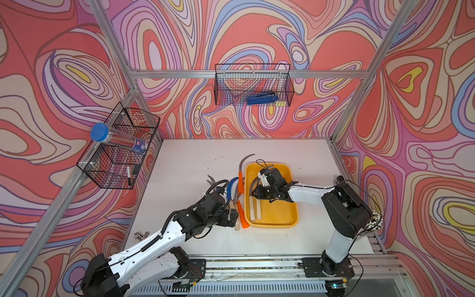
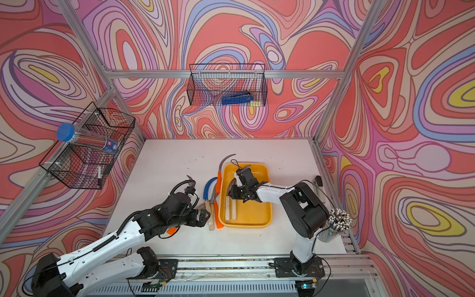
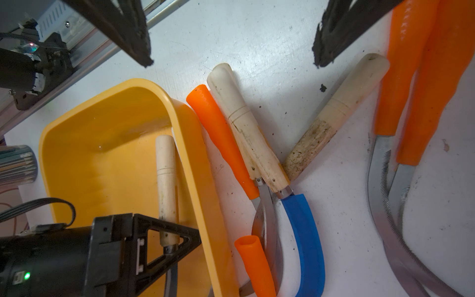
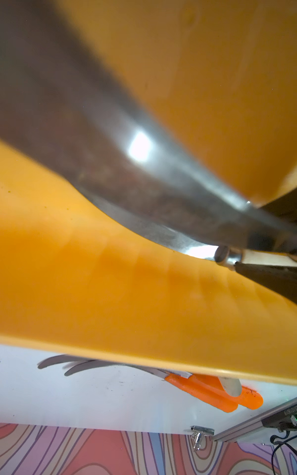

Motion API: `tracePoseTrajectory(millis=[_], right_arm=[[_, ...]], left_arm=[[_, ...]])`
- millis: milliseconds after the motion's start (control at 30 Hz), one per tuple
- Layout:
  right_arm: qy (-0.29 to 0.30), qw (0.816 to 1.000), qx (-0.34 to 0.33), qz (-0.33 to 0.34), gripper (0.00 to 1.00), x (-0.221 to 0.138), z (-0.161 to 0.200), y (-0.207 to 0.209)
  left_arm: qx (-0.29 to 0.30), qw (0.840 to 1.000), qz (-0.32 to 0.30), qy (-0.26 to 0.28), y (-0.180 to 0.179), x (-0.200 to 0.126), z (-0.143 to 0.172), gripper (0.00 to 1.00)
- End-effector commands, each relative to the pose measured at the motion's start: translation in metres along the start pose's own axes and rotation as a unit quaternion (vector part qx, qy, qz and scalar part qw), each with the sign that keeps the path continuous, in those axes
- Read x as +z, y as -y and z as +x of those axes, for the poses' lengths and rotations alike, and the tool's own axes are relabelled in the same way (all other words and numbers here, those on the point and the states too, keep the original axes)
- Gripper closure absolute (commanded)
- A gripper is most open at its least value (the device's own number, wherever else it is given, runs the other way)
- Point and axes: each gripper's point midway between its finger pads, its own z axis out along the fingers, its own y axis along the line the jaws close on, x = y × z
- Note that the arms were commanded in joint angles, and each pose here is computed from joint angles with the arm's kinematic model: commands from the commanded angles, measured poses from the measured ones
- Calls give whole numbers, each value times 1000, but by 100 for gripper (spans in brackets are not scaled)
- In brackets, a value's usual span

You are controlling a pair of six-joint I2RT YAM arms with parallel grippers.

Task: Put small sickles into storage boxes
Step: Place the sickle in the storage box, then pick up the sickle at the center of the board.

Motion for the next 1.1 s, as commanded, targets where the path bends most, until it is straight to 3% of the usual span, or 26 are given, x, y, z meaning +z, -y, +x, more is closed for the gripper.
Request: tracePoseTrajectory(millis=[0,333,400,433,467,700,1067], right_arm=[[6,1000,-8,-9,64,5,-8,-3],[13,1000,-6,-6,39,-6,-8,-4],[13,1000,-6,-5,25,-9,-8,-5],[25,1000,-10,-10,10,-19,-14,-12],[29,999,-11,-13,2,-24,-16,-15],[46,998,-14,-29,2,-51,-19,-29],[63,997,-7,-34,2,-72,-7,-28]], left_arm=[[-7,1000,-8,1,-5,0,3,0],[-9,1000,-24,-4,-10,2,5,0],[-10,999,-42,-9,-15,3,5,0],[-11,998,-53,-12,-18,3,5,0],[-13,998,-64,-18,-20,4,5,0],[-27,990,-125,-58,-32,11,7,1],[-64,987,-114,-92,-19,38,11,15]])
